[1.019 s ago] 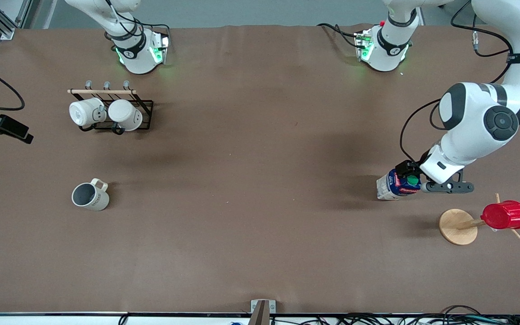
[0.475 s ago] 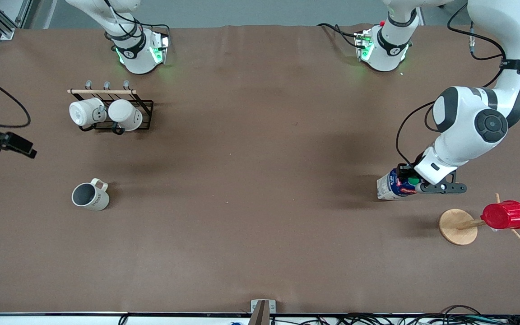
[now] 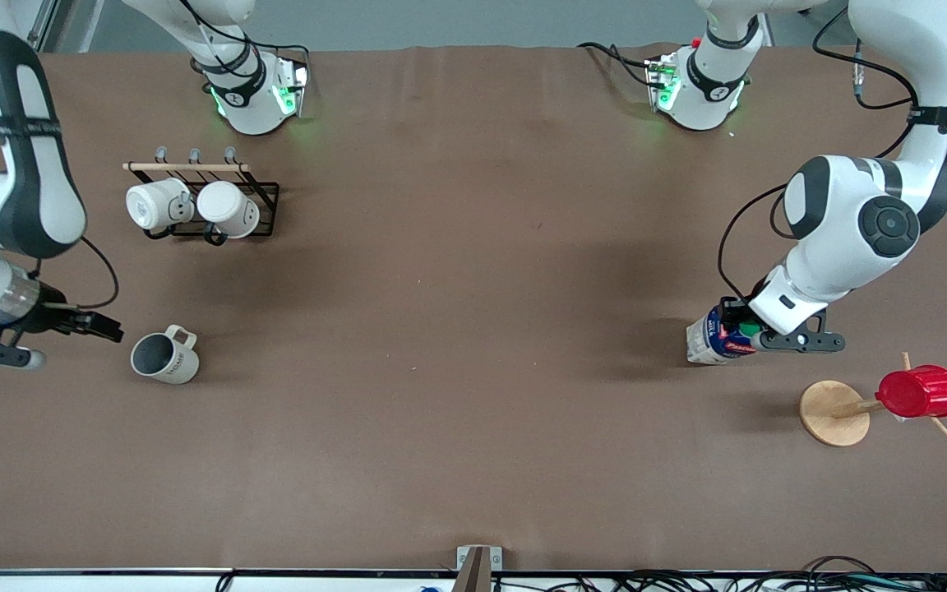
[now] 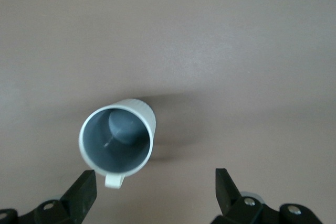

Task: Place cup and milk on table
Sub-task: 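Lift the carton with the left gripper while the right gripper grasps the mug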

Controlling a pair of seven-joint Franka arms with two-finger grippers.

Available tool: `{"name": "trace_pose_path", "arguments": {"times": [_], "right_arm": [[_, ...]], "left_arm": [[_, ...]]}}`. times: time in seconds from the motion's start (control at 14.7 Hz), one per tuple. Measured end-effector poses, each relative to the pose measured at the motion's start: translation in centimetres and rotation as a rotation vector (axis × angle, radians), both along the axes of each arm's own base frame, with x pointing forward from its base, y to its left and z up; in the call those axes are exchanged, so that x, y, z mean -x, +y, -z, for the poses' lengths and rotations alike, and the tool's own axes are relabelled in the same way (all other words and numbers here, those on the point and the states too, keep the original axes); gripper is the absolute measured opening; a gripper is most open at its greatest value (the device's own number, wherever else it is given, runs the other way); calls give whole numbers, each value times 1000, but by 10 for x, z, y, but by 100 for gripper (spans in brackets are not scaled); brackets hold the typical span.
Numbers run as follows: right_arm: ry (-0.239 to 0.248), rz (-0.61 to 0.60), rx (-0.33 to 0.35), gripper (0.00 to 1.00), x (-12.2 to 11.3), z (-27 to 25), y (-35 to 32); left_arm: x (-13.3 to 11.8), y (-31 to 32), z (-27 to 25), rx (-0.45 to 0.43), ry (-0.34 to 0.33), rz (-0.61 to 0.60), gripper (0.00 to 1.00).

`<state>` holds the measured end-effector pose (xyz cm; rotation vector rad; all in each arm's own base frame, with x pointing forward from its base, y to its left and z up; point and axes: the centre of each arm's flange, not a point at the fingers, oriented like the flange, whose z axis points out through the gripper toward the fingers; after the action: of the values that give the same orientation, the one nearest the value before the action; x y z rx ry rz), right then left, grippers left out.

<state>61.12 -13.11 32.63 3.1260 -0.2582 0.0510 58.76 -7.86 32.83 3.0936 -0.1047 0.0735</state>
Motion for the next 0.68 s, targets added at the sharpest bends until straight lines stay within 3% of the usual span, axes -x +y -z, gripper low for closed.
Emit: {"name": "trace_pose_path", "arguments": {"times": [0.14, 0.34, 0.68], "right_arm": [[0, 0, -1, 100, -5, 31, -1], [45, -4, -13, 98, -3, 70, 2], [61, -32, -22, 49, -6, 85, 15]], "left_arm": [[-1, -12, -4, 5, 0, 13, 42], [-6, -37, -19, 14, 11, 35, 39], [-6, -88, -42, 35, -8, 46, 39]]}}
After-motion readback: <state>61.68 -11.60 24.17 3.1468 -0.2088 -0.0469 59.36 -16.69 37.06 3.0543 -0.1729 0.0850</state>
